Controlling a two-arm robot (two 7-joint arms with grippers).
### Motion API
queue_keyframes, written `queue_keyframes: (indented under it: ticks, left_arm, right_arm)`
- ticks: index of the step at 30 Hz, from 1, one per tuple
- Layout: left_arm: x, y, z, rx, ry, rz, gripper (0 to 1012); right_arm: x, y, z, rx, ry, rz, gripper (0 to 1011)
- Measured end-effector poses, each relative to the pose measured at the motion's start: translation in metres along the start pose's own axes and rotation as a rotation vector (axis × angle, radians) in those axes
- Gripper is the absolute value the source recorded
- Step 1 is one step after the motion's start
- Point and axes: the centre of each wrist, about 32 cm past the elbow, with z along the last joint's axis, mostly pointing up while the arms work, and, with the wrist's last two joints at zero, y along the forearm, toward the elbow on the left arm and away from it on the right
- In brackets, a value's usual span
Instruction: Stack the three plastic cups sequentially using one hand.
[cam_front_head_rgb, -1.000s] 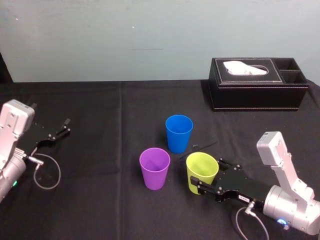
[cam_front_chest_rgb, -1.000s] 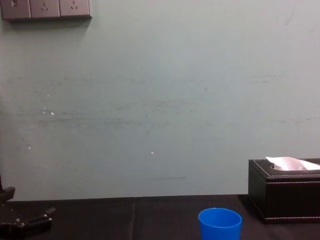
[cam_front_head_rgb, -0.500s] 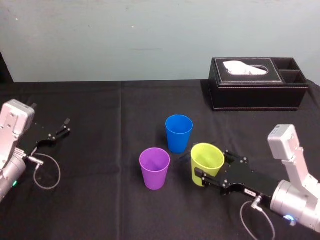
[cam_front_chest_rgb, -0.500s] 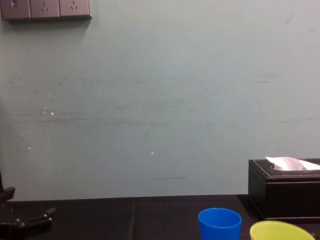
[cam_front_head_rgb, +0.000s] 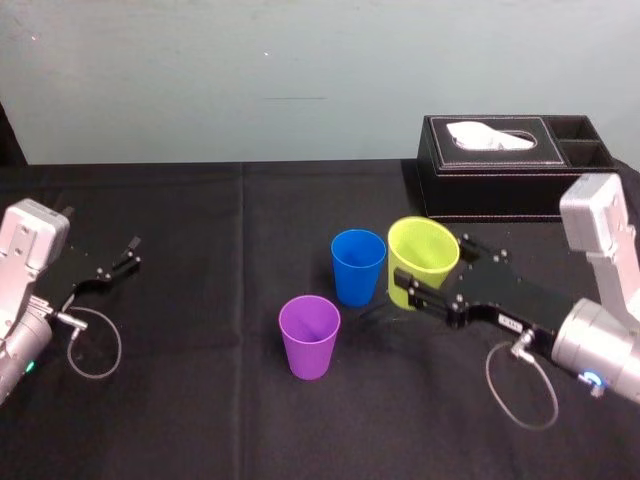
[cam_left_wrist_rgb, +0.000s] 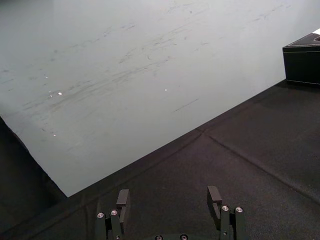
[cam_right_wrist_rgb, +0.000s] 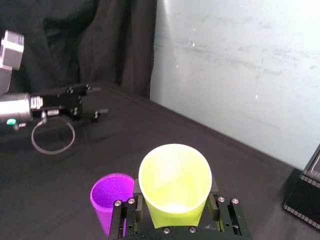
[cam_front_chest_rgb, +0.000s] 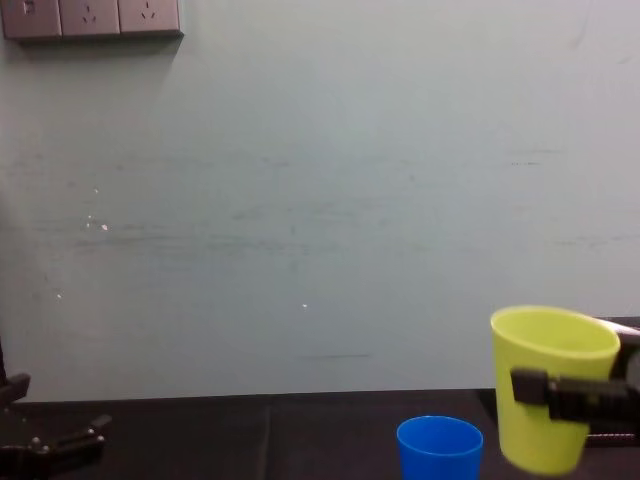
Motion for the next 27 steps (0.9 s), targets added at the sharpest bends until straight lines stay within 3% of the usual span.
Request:
queue_keyframes:
  ticks: [10, 15, 27]
  left_arm:
    - [0.0, 0.0, 0.0, 0.0, 0.0, 0.0, 1010]
    - [0.0, 0.0, 0.0, 0.0, 0.0, 0.0, 1010]
    - [0.0, 0.0, 0.0, 0.0, 0.0, 0.0, 1010]
  right_arm:
    - [0.0083, 0.019, 0.021, 0.035, -0.013, -0.032, 731]
    - [0.0114, 0.032, 0.023, 0.032, -0.015, -0.047, 731]
    - [0.0103, 0.058, 0.019, 0.004, -0.032, -0.064, 731]
